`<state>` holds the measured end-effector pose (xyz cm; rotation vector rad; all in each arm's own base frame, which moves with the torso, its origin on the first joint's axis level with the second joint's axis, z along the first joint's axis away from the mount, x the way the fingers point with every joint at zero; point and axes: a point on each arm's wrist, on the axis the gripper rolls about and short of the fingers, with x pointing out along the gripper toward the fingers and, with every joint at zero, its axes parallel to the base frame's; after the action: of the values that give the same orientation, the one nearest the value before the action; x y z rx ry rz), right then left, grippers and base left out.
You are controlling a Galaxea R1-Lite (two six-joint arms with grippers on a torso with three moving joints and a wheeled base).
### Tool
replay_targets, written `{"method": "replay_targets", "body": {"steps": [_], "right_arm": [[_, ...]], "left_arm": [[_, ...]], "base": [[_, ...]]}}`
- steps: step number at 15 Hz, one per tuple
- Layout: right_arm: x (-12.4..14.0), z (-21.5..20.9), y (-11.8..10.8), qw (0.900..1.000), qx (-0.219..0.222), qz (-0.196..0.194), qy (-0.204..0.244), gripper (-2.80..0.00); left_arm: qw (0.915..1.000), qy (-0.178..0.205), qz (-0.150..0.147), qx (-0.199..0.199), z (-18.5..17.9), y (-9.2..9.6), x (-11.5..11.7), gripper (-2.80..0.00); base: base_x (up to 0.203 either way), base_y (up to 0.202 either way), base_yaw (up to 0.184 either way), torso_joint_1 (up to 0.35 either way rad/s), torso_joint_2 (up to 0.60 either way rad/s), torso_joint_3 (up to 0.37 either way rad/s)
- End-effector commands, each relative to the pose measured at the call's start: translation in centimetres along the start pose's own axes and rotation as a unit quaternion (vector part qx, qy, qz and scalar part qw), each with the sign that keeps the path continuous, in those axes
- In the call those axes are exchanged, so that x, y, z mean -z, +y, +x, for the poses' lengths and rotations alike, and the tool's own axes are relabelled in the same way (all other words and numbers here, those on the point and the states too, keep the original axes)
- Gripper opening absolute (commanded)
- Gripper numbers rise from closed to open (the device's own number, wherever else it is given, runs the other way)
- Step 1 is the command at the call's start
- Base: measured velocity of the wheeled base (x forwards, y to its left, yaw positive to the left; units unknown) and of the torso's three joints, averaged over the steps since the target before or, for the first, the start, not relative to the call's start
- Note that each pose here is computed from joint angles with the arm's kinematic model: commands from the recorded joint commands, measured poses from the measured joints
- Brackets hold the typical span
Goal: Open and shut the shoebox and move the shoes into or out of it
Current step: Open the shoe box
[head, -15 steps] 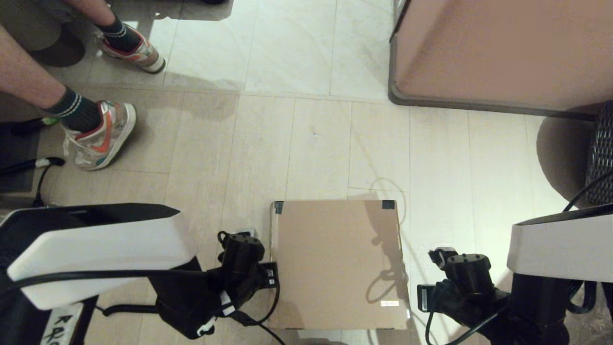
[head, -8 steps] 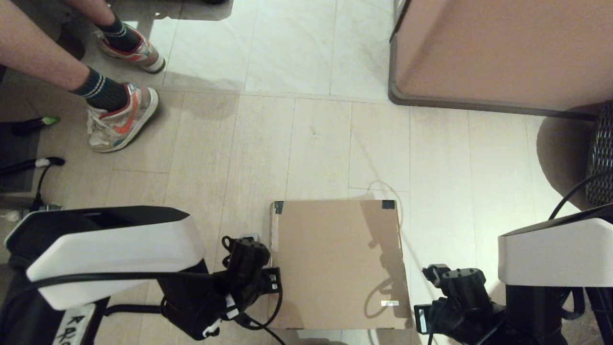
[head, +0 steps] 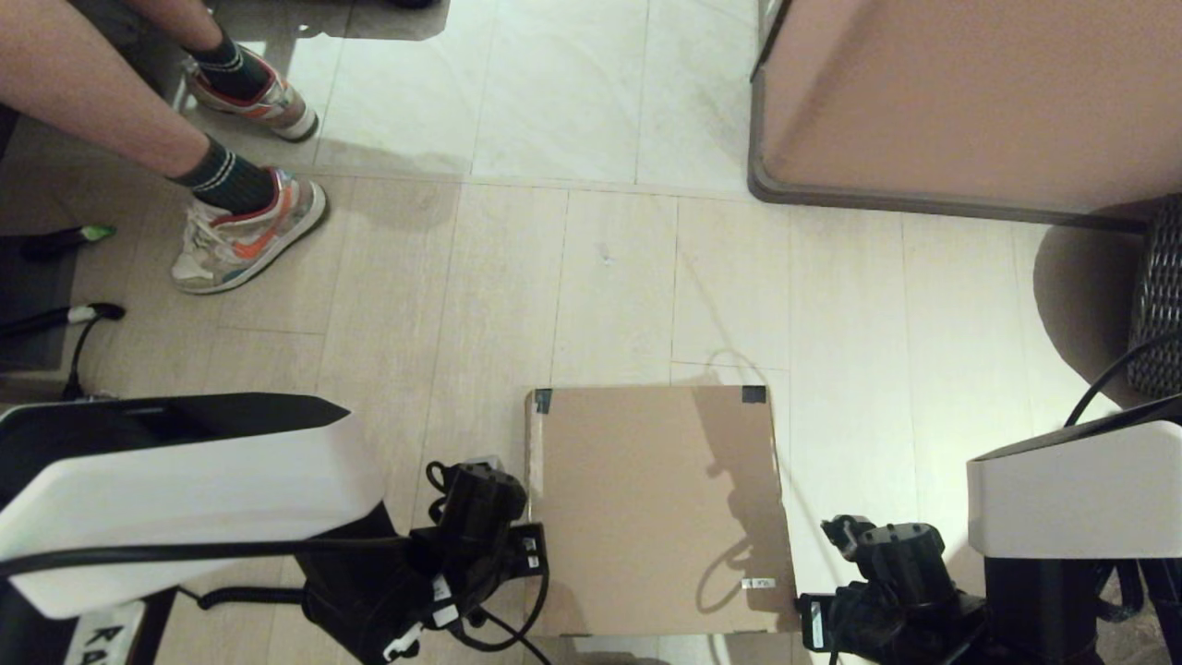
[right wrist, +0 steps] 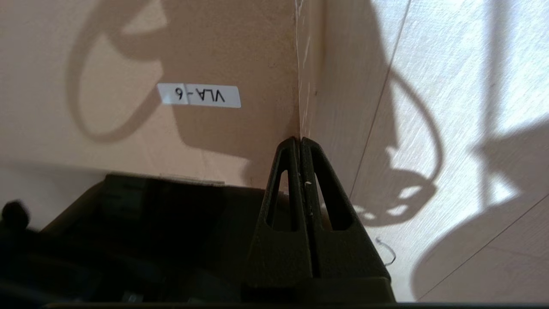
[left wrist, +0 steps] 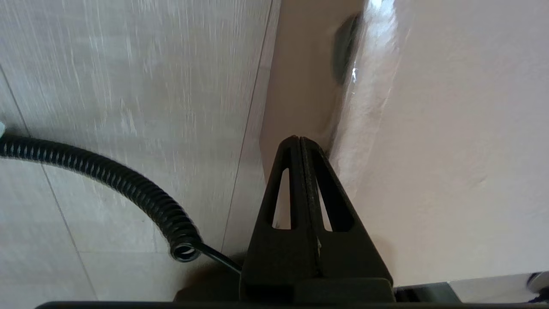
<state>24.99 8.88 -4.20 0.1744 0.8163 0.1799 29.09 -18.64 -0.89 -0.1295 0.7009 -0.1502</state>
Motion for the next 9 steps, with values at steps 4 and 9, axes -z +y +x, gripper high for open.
{"method": "replay_targets", "body": {"steps": [4, 9], "right_arm": [[-0.1, 0.9, 0.1, 0.999, 0.020, -0.018, -0.017, -2.80], [-0.6, 0.8, 1.3, 0.999, -0.003, -0.025, -0.030, -2.80]], "left_arm": [[0.9997, -0.005, 0.001, -0.022, 1.5, -0.4, 0.5, -2.80], [0.9998, -0.011, -0.001, -0.016, 2.1, -1.0, 0.3, -2.80]], "base": [[0.000, 0.000, 0.000, 0.000, 0.00, 0.000], [0.000, 0.000, 0.000, 0.000, 0.00, 0.000]]}}
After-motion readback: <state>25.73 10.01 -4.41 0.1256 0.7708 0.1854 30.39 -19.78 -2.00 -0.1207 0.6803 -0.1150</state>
